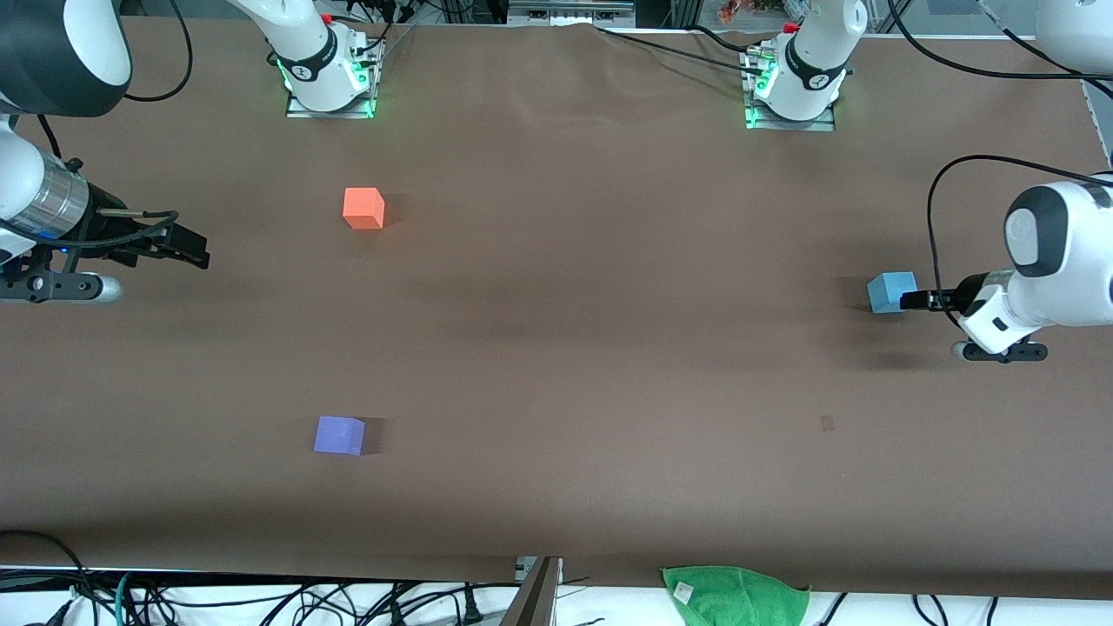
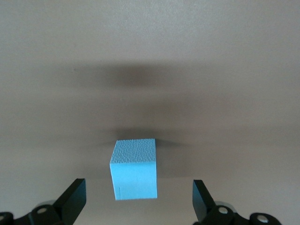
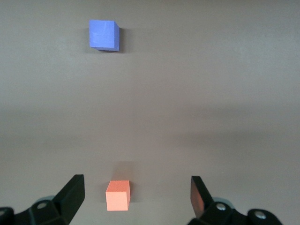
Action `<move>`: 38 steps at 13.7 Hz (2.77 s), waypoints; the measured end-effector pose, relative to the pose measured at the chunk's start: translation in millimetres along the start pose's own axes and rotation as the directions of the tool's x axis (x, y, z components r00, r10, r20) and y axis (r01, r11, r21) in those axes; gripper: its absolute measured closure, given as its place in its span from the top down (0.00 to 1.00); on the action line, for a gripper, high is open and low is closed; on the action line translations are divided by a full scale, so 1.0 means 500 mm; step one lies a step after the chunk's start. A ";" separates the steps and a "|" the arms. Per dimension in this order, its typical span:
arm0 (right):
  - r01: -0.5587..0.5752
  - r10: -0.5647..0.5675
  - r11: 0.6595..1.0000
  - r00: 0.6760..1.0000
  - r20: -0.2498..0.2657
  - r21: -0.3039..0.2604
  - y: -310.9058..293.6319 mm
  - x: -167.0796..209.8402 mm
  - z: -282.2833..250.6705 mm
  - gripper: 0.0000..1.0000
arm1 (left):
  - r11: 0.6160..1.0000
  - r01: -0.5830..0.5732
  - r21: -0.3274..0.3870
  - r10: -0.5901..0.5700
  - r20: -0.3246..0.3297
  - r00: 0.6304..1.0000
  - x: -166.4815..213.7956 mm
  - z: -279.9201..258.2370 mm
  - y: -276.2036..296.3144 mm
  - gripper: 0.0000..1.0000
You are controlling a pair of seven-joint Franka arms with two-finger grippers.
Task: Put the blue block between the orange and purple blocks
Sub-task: 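Move the left gripper down over the light-blue cube, then close the left gripper on the light-blue cube and lift it, then carry the light-blue cube with the left gripper toward the table middle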
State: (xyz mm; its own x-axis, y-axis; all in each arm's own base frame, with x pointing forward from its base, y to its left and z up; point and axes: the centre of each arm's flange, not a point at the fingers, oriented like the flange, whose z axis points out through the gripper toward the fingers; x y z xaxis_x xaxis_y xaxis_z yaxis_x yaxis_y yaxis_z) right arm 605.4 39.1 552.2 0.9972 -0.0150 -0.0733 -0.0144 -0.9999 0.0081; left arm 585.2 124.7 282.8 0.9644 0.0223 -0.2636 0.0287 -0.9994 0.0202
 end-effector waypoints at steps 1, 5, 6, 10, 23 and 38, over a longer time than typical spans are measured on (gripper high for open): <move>0.000 0.000 1.000 1.000 0.000 0.000 0.000 0.000 0.000 1.00 | 1.000 -0.003 0.002 0.003 -0.015 1.000 -0.002 0.015 -0.003 1.00; 0.000 0.000 1.000 1.000 0.000 0.000 0.000 0.000 0.000 1.00 | 1.000 -0.006 0.004 0.007 -0.045 0.999 -0.025 0.078 -0.015 1.00; 0.000 0.000 1.000 1.000 0.000 0.000 0.000 0.000 0.000 1.00 | 1.000 -0.007 0.005 0.008 -0.049 0.999 -0.032 0.090 -0.013 1.00; 0.000 0.000 1.000 1.000 0.000 0.000 0.000 0.000 0.000 1.00 | 1.000 0.001 0.004 -0.001 -0.065 0.998 -0.058 0.128 -0.020 1.00; 0.000 0.000 1.000 1.000 0.000 0.000 0.000 0.000 0.000 1.00 | 1.000 0.002 0.002 -0.002 -0.076 0.997 -0.081 0.172 -0.032 0.87; -0.001 0.001 1.000 1.000 0.000 0.000 0.001 0.000 0.000 1.00 | 0.999 -0.044 -0.013 0.043 -0.041 0.998 -0.043 0.088 0.012 0.51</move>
State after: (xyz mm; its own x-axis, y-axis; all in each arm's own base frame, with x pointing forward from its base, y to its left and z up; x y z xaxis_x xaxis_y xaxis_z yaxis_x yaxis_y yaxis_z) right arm 605.5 38.4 552.0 0.9972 -0.0163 -0.0736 -0.0157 -0.9998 0.0083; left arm 553.1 116.9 246.0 0.9746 -0.0199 -0.2232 -0.0103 -0.9990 0.0441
